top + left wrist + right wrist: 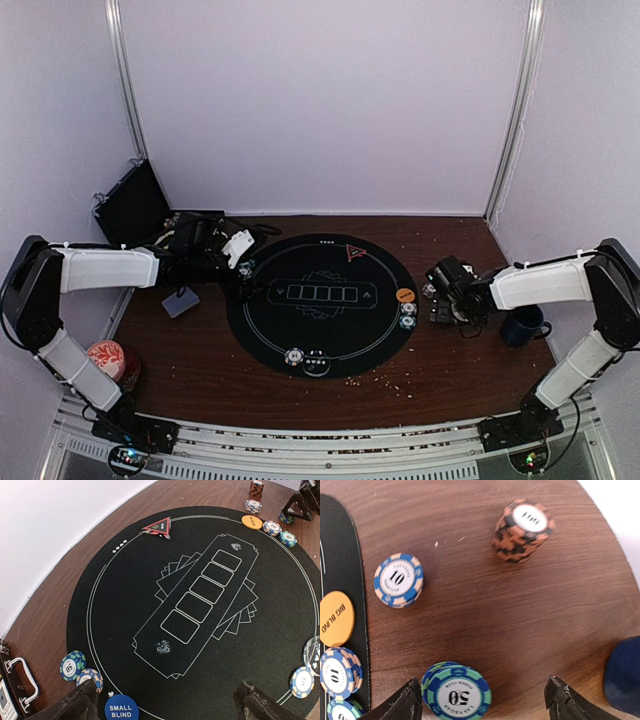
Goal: Distribute texas hold em gaming equipment
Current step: Place the poker chips pile in the big blind area, then pick up the pile of poker chips from the pile of poker chips, then place the poker chips pile in the dealer area.
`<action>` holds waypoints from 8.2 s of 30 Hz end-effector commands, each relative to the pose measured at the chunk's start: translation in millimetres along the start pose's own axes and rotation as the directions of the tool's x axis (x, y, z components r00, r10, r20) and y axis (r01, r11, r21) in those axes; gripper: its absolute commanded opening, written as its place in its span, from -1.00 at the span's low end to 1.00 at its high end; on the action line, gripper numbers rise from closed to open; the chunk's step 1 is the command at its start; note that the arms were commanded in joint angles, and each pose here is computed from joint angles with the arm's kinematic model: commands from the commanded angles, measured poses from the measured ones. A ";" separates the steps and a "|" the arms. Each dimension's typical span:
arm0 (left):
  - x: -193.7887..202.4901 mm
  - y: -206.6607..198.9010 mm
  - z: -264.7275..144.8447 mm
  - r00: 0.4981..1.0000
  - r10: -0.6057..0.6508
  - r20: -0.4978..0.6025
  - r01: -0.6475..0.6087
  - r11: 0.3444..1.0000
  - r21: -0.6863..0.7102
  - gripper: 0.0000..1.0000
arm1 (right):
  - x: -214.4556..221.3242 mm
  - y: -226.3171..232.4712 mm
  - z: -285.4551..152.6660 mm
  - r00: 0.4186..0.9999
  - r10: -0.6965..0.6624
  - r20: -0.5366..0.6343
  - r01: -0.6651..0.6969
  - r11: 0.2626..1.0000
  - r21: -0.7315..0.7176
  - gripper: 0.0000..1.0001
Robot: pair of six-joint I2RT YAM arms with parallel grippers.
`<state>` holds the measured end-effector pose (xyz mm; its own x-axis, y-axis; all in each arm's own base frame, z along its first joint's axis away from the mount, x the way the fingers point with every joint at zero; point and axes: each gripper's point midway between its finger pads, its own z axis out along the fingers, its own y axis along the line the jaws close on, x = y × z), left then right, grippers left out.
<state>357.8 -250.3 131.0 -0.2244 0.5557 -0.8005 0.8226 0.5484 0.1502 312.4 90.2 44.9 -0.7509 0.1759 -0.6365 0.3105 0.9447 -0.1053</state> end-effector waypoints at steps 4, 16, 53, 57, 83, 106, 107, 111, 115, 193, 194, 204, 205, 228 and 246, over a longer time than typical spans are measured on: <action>-14.5 7.9 -0.3 0.999 0.008 0.045 -0.007 1.000 -0.024 0.96 | 5.5 7.1 10.1 1.000 -0.016 -0.021 0.015 1.000 -0.012 0.70; -14.3 8.4 0.0 0.999 0.009 0.045 -0.008 1.000 -0.026 0.96 | 8.9 10.1 11.7 1.000 -0.013 -0.028 0.012 0.999 -0.035 0.33; -13.4 8.2 0.8 0.999 0.008 0.042 -0.007 1.000 -0.024 0.96 | 17.1 17.3 20.5 0.998 -0.038 -0.052 0.036 0.998 -0.048 -0.18; -13.8 8.3 0.9 0.999 0.008 0.043 -0.007 1.000 -0.024 0.96 | 16.7 16.5 19.9 0.998 -0.039 -0.049 0.036 0.998 -0.042 -0.15; -12.5 7.7 1.8 0.999 0.006 0.040 -0.005 1.000 -0.022 0.96 | -0.6 14.4 6.2 1.000 -0.009 0.009 0.009 0.998 -0.059 0.02; -13.8 7.7 0.9 0.999 0.006 0.043 -0.005 1.000 -0.022 0.96 | 10.3 12.4 14.8 0.999 -0.030 -0.022 0.029 0.999 -0.034 0.00; -13.7 7.9 0.7 0.999 0.006 0.043 -0.005 1.000 -0.022 0.96 | 9.8 12.5 14.6 0.999 -0.029 -0.020 0.029 0.999 -0.035 0.00; -13.9 7.7 0.6 0.999 0.006 0.043 -0.006 1.000 -0.022 0.96 | 10.2 12.8 14.7 0.999 -0.029 -0.020 0.028 0.999 -0.038 -0.03; -13.7 7.5 0.9 0.999 0.007 0.043 -0.006 1.000 -0.021 0.96 | 10.7 13.8 15.2 0.999 -0.031 -0.022 0.030 0.999 -0.041 -0.11; -11.8 81.4 -30.2 0.973 -0.170 0.155 0.201 0.956 -0.214 0.96 | 163.4 384.2 -162.9 0.603 -0.696 0.391 0.769 0.376 -0.517 -0.19; -11.7 81.5 -30.2 0.973 -0.171 0.154 0.202 0.956 -0.214 0.96 | 163.8 383.3 -161.3 0.601 -0.698 0.389 0.771 0.378 -0.512 -0.18; -11.5 81.1 -30.0 0.973 -0.171 0.153 0.201 0.956 -0.213 0.96 | 162.6 378.0 -159.1 0.597 -0.706 0.381 0.775 0.386 -0.500 -0.16; -11.9 81.2 -30.1 0.973 -0.171 0.154 0.201 0.956 -0.212 0.96 | 163.2 377.9 -158.6 0.596 -0.707 0.380 0.776 0.386 -0.500 -0.16; -12.1 80.9 -30.0 0.973 -0.170 0.154 0.200 0.957 -0.209 0.96 | 147.2 369.5 -164.7 0.619 -0.691 0.374 0.764 0.420 -0.489 0.87; -11.9 79.6 -29.1 0.974 -0.170 0.152 0.199 0.959 -0.202 0.96 | 156.3 347.7 -156.6 0.609 -0.730 0.310 0.739 0.381 -0.556 1.00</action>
<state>406.2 -194.3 162.7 -0.3034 0.3712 -0.8776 0.6378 0.7633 0.1024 215.4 502.6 31.5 -0.4908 -0.6465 -0.5841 -0.7539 0.6512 -0.0874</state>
